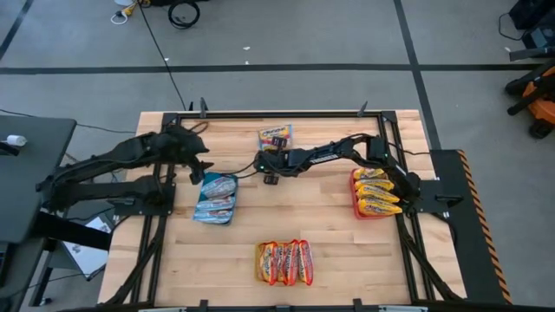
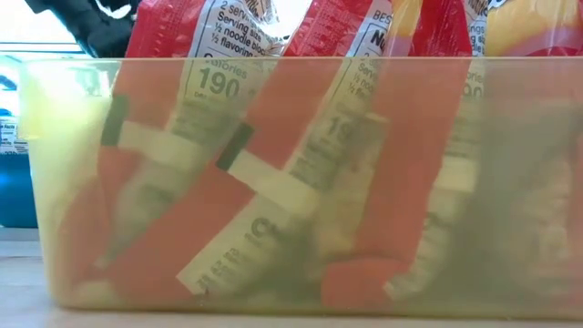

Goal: Sort Maruchan noodles
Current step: Put the blue noodle pack into the blue bin

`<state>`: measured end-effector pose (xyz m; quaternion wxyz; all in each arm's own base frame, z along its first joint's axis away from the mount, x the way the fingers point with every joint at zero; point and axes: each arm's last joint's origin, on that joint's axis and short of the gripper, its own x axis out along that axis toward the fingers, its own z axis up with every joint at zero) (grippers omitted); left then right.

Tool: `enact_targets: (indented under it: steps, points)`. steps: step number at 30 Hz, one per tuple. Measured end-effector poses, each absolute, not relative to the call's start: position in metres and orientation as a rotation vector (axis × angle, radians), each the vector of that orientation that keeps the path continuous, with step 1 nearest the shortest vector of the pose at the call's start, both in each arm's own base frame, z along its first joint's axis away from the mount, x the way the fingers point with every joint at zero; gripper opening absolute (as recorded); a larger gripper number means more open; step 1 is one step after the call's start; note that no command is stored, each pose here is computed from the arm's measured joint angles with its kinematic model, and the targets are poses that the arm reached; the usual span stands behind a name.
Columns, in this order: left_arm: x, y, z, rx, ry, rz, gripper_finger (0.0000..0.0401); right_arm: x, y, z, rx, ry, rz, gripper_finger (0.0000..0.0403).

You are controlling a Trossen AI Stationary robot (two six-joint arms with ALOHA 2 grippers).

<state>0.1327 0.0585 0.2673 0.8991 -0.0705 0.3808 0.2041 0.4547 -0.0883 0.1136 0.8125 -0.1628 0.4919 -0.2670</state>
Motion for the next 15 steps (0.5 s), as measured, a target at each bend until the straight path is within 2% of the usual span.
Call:
enact_targets:
  steps: [5,11,15]
  points:
    - [0.123,0.045,0.284,-0.127,0.623,0.345,0.026,0.454,-0.051,0.146,-0.339,1.001,-0.461,0.0006]
    - [0.122,0.025,0.301,-0.037,0.447,0.193,0.026,0.441,0.017,0.221,-0.367,0.819,-0.292,0.0004]
    - [0.131,0.015,0.31,-0.01,0.337,0.109,0.0262,0.424,0.042,0.269,-0.418,0.691,-0.237,0.0004]
